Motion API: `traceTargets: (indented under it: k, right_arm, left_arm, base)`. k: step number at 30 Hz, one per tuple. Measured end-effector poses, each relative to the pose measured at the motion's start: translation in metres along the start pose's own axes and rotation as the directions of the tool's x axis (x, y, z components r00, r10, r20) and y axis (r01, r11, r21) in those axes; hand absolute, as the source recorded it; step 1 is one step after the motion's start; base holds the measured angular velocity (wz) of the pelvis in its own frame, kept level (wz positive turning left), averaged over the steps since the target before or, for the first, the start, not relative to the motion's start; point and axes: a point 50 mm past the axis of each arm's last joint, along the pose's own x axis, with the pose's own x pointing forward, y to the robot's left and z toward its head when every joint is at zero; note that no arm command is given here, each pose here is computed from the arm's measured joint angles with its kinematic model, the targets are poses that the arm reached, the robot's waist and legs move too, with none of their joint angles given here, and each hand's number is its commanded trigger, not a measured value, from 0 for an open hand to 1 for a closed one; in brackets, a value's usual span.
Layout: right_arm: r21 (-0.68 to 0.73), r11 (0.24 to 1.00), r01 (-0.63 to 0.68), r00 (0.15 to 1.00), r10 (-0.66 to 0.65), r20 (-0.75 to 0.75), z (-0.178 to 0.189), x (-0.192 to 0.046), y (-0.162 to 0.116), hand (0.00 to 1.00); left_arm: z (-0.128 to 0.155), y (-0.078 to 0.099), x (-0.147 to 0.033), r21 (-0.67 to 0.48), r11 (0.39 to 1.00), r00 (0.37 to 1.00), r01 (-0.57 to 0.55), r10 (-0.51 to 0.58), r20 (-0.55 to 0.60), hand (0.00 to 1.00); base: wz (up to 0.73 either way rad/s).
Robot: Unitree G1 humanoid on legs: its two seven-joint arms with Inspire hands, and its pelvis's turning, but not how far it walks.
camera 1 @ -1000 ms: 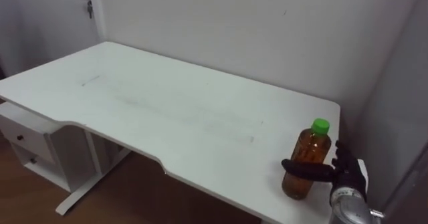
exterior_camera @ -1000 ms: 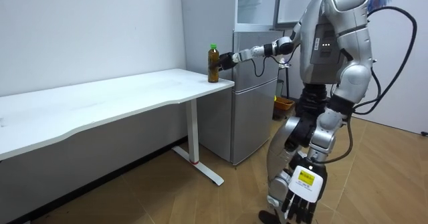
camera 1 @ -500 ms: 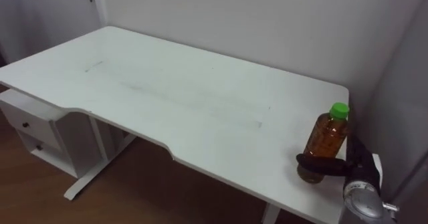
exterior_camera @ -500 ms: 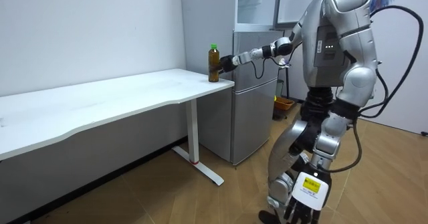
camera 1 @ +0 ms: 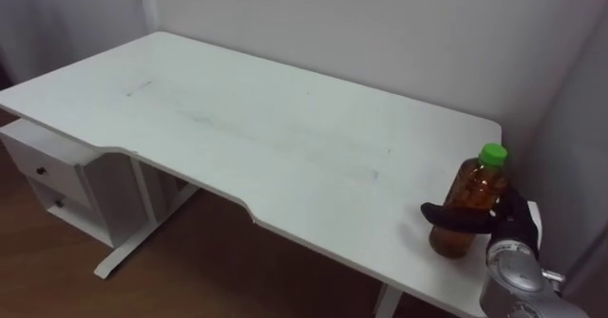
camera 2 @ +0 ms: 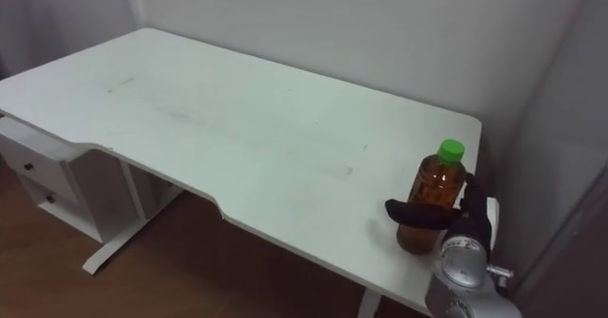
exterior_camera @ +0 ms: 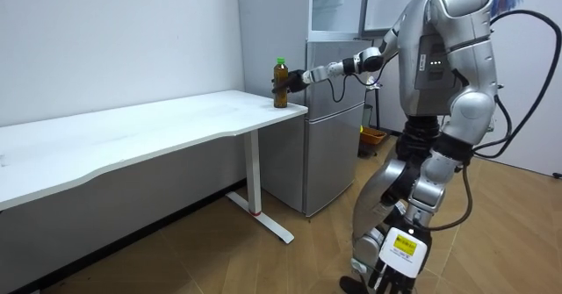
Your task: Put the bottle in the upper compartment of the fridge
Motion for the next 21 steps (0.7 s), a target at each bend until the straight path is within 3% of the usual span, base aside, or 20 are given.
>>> traceTargets:
  k: [8, 9, 10, 11, 21]
  right_arm:
    - [0.015, 1.0, -0.011, 1.0, 0.011, 0.017, 0.002, 0.0001, 0.0003, 0.0]
    - [0.016, 1.0, -0.014, 1.0, 0.014, 0.017, 0.0021, 0.0001, 0.0004, 0.12]
    - [0.016, 1.0, -0.022, 1.0, 0.022, 0.018, 0.0021, 0.0001, 0.0008, 0.79]
    - [0.016, 1.0, -0.027, 0.999, 0.026, 0.018, 0.0021, 0.0001, 0.001, 1.0]
    - [0.006, 0.999, -0.054, 0.999, 0.054, 0.003, -0.0018, 0.0013, 0.0, 1.0]
  left_arm:
    - [-0.0007, 0.0007, 0.0, -0.015, 1.0, 1.0, -0.001, 0.001, 0.001, 0.0]
    - [-0.0011, 0.0006, 0.0, -0.014, 1.0, 1.0, -0.001, 0.001, -0.001, 0.0]
    - [-0.0017, 0.0005, 0.0, -0.014, 1.0, 1.0, -0.001, 0.001, -0.003, 0.0]
    - [-0.0018, 0.0004, 0.0, -0.013, 1.0, 1.0, 0.0, 0.0, -0.004, 0.0]
    - [-0.0042, -0.0019, -0.0004, 0.003, 1.0, 1.0, 0.009, -0.009, -0.013, 0.0]
  base:
    - [0.0]
    - [0.0]
    - [0.0]
    - [0.0]
    - [0.0]
